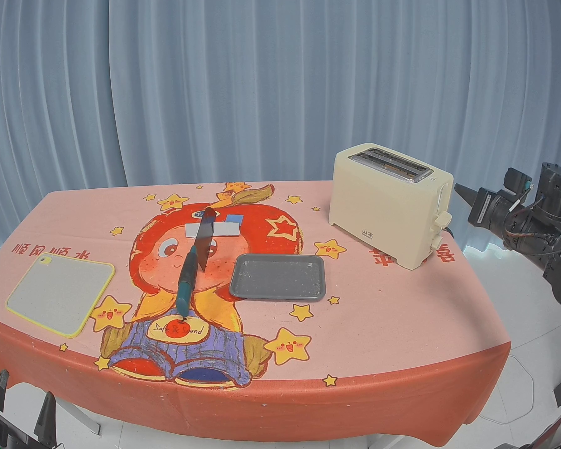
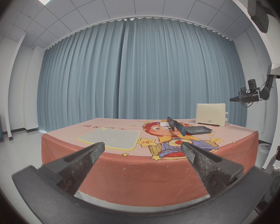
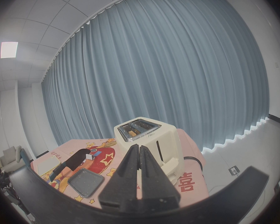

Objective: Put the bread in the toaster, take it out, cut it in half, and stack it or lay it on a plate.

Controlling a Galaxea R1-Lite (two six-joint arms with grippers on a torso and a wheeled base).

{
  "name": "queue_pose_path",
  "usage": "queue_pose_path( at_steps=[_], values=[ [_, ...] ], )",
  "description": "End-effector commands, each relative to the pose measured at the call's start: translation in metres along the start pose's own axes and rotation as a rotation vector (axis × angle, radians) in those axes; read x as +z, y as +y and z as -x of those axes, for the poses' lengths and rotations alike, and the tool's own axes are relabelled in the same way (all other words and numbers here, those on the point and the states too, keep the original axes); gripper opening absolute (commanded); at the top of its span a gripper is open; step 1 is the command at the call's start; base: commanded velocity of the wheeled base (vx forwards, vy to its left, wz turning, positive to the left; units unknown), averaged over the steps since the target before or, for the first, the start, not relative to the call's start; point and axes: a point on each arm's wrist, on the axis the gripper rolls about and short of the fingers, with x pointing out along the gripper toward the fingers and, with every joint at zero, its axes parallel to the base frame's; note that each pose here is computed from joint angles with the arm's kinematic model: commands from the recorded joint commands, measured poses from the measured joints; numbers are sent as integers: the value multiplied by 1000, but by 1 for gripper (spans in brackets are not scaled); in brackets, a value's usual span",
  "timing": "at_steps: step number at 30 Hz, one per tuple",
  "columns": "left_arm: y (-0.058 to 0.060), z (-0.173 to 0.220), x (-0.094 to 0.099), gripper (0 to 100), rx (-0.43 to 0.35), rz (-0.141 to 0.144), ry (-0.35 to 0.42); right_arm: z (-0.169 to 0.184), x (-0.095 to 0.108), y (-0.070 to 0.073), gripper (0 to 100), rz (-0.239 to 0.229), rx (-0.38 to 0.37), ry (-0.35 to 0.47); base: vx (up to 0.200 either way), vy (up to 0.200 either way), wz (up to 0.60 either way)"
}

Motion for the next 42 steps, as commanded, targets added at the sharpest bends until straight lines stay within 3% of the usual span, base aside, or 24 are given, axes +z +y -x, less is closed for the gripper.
queue_pose_path(
  at_steps=[1,11,24,42],
  values=[
    [0,-1,-5,100,0,1,19,-5,-12,-3,0,-4,-8,44,0,0,0],
    [0,-1,-5,100,0,1,19,-7,-32,6,0,-4,18,115,0,0,0],
    [0,-1,-5,100,0,1,19,-18,-58,-5,0,-14,-24,206,0,0,0],
    [0,-1,-5,100,0,1,19,-34,-71,-23,0,-17,-73,239,0,0,0]
  ],
)
